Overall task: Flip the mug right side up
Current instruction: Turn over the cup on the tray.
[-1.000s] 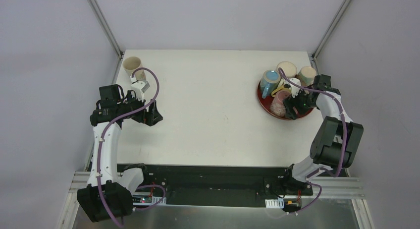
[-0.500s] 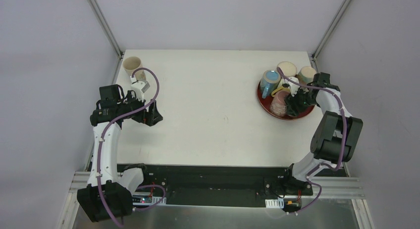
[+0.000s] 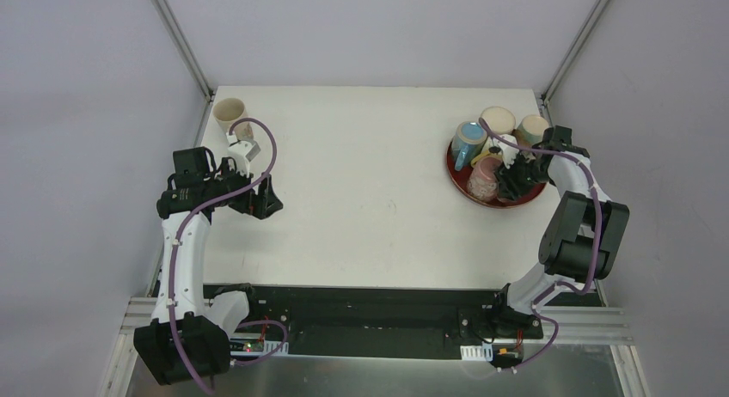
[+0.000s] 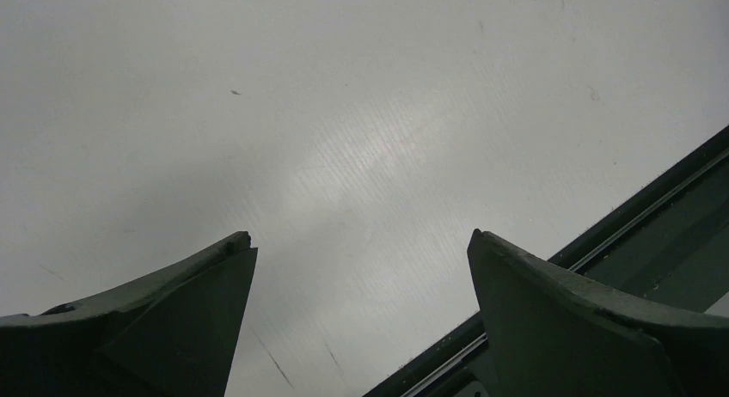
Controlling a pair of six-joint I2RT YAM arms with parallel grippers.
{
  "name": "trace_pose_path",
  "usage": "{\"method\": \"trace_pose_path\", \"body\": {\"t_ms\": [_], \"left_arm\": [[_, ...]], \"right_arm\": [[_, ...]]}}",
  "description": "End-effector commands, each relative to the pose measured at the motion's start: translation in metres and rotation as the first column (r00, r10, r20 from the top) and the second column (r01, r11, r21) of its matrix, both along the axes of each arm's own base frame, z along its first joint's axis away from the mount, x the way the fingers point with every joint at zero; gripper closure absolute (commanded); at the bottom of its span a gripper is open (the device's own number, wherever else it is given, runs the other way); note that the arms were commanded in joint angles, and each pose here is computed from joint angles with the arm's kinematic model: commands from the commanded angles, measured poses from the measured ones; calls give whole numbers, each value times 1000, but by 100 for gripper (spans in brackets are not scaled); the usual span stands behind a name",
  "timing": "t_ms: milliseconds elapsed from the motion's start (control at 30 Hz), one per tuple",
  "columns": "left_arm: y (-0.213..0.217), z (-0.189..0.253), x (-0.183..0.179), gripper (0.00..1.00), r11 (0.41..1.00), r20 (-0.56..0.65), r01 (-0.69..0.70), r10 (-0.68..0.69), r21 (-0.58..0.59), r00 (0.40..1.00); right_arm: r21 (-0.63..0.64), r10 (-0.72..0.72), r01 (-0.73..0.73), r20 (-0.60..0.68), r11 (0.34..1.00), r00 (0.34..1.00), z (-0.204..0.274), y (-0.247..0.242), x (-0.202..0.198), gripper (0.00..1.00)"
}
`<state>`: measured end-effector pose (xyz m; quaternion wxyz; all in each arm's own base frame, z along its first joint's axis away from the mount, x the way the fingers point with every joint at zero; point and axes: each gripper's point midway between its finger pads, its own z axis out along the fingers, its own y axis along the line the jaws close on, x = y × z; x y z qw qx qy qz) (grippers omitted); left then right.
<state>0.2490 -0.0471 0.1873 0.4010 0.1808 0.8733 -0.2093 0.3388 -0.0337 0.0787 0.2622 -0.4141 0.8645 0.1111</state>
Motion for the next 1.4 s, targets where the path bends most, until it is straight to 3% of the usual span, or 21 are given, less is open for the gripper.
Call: {"method": "trace_pose_path", "body": {"t_ms": [0, 200, 433, 733, 1367], "left_arm": [[-6, 4, -3, 1, 999, 22, 37, -37, -19, 999], [-6, 3, -3, 1, 999, 21, 38, -38, -20, 999], [-6, 4, -3, 1, 999, 22, 40, -40, -21, 999], [-7, 5, -3, 1, 999, 27, 42, -41, -21, 999], [-8, 7, -4, 0, 999, 33, 45, -44, -28, 998]], "right_arm": [[25, 55, -55, 4, 998, 998, -1, 11, -3, 53], [36, 36, -36, 6, 999, 999, -2, 13, 1, 58], [67, -14, 13, 17, 998, 1000, 1, 18, 6, 100], [74, -95, 92, 38, 993, 995, 5, 17, 4, 100], [128, -160, 126, 305, 984, 939, 77, 28, 1, 100]]}}
